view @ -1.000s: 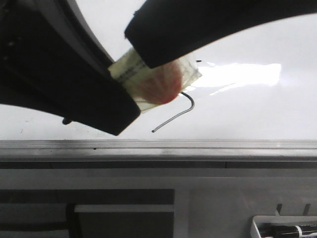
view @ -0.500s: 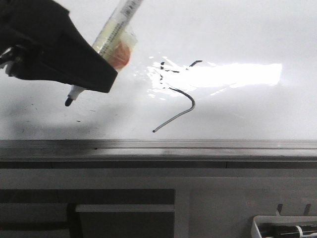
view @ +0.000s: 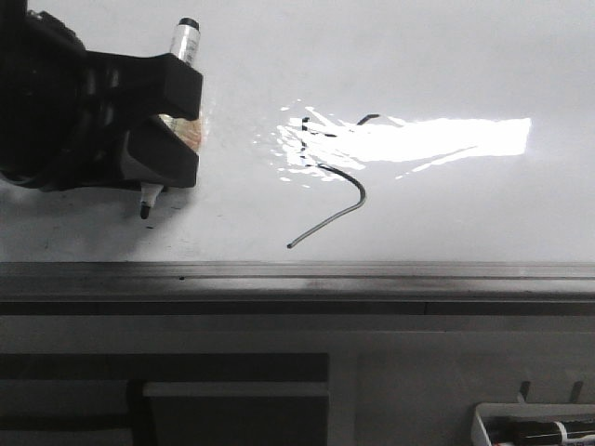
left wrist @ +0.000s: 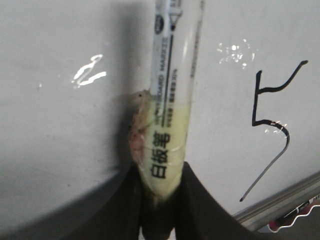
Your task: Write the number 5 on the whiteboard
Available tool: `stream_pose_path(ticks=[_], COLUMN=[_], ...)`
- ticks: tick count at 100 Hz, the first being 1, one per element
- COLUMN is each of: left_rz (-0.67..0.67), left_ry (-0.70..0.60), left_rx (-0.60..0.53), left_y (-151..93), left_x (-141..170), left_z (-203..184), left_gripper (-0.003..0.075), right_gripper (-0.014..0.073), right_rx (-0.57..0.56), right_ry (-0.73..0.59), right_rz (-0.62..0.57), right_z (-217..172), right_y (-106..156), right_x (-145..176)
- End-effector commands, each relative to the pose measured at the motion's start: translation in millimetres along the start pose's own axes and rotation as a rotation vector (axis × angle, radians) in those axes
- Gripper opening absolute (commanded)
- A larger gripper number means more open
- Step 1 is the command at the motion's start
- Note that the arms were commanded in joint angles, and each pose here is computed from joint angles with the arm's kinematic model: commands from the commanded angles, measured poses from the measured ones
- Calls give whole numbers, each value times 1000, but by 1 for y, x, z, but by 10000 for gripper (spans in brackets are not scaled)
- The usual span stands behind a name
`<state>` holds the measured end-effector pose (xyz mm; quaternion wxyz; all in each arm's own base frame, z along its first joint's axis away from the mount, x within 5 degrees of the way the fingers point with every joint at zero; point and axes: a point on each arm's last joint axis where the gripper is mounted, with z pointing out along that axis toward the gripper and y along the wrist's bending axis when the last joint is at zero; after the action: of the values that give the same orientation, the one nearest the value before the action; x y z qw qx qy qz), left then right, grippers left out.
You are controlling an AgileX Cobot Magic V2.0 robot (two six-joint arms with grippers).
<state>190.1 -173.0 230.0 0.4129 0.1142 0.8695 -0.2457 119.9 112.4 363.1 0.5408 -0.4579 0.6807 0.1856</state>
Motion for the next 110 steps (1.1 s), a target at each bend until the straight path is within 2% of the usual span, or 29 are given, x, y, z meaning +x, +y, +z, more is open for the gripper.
stream_pose_path(ticks=[1, 33, 55, 85, 102, 110], left_rz=[-53, -100, -100, -101, -101, -101], left_ry=[-61, -77, -81, -81, -93, -95], left_rx=[-81, -131, -134, -134, -144, -146], left_y=[8, 13, 13, 13, 14, 14], left_x=[-6, -6, -6, -6, -7, -7], left_z=[8, 13, 13, 13, 12, 12], left_gripper=[-20, -3, 229, 278, 513, 561], right_gripper=[-58, -58, -58, -58, -58, -58], right_rx=[53, 47, 47, 46, 46, 46], right_ry=[-71, -61, -61, -63, -63, -63], right_rz=[25, 36, 38, 41, 42, 42], right_z=[-5, -4, -4, -4, -4, -4], right_y=[-7, -6, -6, -6, -6, -6], right_x=[-14, -11, -11, -11, -11, -11])
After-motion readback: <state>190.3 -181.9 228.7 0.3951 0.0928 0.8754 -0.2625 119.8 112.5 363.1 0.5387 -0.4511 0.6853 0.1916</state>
